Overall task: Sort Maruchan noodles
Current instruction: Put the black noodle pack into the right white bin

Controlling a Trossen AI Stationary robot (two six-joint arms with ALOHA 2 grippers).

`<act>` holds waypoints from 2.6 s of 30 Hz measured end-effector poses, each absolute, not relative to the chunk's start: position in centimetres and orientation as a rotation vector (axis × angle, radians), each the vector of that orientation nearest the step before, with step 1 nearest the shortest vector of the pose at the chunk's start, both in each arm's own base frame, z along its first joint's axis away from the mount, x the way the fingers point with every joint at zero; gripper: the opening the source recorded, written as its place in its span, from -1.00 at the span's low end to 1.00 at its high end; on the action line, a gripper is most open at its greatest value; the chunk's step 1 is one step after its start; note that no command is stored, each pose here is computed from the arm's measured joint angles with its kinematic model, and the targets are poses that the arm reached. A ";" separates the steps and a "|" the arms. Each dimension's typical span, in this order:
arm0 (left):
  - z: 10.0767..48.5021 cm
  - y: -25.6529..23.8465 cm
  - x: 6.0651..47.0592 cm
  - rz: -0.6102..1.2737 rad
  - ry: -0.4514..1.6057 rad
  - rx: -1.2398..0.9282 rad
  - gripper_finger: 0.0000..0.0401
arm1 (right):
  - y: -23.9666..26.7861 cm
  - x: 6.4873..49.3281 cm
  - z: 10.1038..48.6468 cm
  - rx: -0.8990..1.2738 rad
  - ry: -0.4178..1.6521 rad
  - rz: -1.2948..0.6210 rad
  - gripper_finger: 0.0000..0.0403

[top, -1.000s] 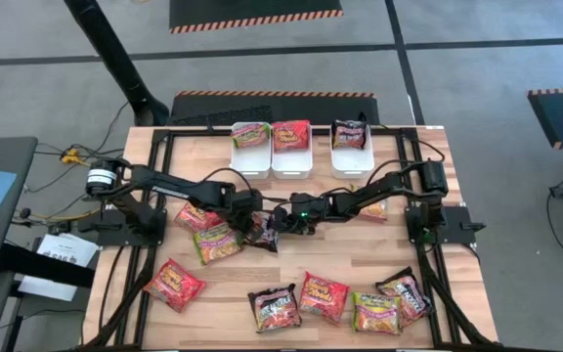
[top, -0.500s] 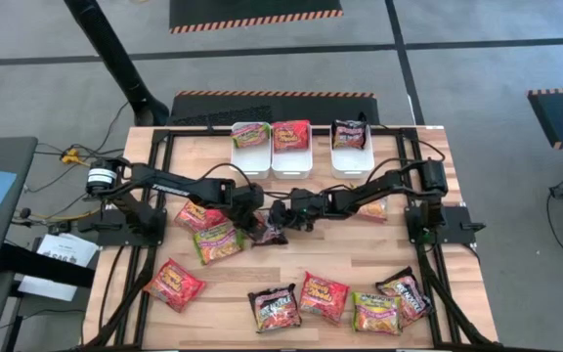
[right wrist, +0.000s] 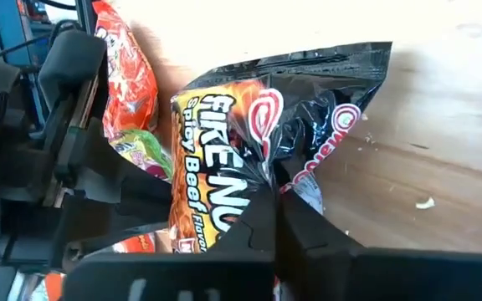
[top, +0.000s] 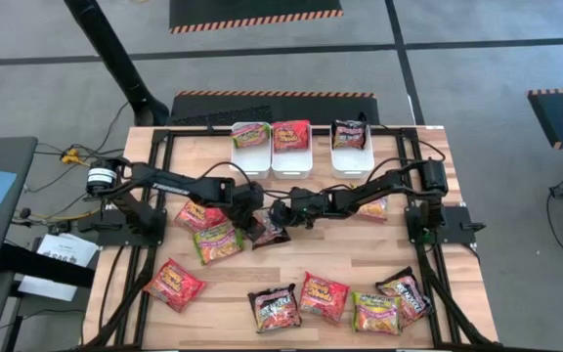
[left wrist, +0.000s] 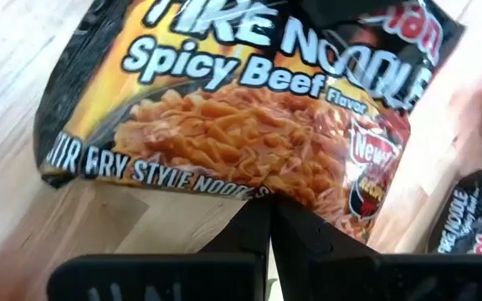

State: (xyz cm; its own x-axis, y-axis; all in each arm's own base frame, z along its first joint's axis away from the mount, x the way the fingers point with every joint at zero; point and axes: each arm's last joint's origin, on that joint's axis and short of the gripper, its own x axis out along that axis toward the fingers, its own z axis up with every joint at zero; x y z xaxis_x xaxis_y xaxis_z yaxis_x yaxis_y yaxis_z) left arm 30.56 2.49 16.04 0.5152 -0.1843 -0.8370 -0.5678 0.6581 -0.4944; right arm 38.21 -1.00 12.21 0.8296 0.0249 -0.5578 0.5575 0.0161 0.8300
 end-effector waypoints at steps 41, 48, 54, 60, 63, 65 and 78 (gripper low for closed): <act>25.6 7.7 24.0 0.350 0.731 -0.588 -1.00 | -5.5 28.8 28.0 0.890 0.343 -0.468 -1.00; 25.6 9.2 23.5 0.438 0.707 -0.623 -1.00 | -9.5 24.5 30.8 0.724 0.279 -0.589 -1.00; 25.8 10.3 23.3 0.474 0.662 -0.636 -1.00 | -13.3 21.3 32.1 0.562 0.231 -0.692 -1.00; 26.2 11.3 23.3 0.504 0.592 -0.650 -1.00 | -16.5 19.1 32.4 0.436 0.291 -0.750 -1.00; 26.4 11.7 23.2 0.525 0.566 -0.646 -1.00 | -17.8 18.5 32.9 0.366 0.410 -0.775 -1.00; 26.3 12.0 23.1 0.542 0.562 -0.648 -1.00 | -18.7 18.4 33.5 0.312 0.497 -0.777 -1.00; 26.3 13.2 22.5 0.634 0.539 -0.653 -1.00 | -23.1 19.7 33.4 0.089 1.056 -0.560 -1.00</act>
State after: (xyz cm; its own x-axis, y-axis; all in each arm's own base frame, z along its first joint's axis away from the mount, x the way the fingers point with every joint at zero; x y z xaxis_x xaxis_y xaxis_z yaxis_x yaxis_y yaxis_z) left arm 22.47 13.15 26.34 0.6849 0.3622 -0.6322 -0.6825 0.6228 -0.3825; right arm 19.68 -23.08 33.43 0.3673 -0.3938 -0.8426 0.4769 0.8575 -0.1929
